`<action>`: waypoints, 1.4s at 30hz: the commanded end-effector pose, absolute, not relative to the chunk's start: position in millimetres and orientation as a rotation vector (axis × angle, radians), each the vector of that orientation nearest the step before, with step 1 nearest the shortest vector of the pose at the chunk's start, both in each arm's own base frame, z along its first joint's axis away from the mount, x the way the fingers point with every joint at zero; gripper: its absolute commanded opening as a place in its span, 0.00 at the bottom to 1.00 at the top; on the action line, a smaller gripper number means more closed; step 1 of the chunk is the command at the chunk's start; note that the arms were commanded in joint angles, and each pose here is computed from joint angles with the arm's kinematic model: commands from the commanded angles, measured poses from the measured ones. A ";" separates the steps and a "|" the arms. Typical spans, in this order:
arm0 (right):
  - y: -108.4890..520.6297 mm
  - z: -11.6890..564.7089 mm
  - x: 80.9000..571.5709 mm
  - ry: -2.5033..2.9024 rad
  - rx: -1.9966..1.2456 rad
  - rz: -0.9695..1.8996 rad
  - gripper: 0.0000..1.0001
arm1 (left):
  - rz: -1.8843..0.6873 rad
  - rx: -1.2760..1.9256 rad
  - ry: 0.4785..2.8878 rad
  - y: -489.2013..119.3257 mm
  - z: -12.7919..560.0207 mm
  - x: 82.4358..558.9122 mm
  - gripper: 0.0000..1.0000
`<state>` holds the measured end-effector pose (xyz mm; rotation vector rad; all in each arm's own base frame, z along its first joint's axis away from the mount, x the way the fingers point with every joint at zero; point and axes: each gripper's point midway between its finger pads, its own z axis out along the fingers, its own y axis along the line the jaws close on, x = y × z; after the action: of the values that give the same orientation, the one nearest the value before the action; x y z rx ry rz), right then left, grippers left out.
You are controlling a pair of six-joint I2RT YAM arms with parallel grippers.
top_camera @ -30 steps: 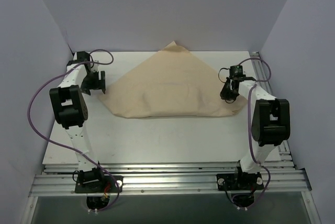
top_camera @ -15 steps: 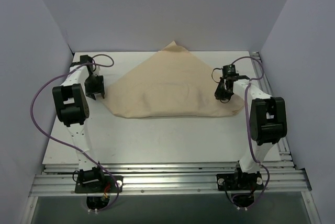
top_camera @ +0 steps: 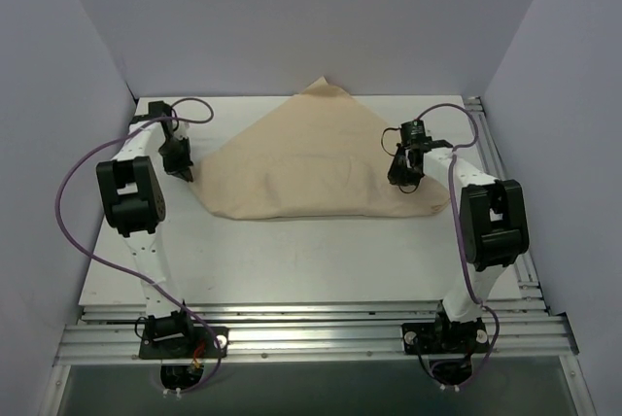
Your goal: Prepare the surgical pack
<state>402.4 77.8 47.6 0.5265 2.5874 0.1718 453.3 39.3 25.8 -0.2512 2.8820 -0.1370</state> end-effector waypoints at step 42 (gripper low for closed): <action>-119.3 42.6 406.8 2.435 0.986 0.012 0.69 | -0.216 0.401 2.478 -144.4 198.2 447.5 0.02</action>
<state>394.6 -122.0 45.1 1.0416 2.3991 0.0054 442.0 -147.9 168.3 0.4175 2.5780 -0.2394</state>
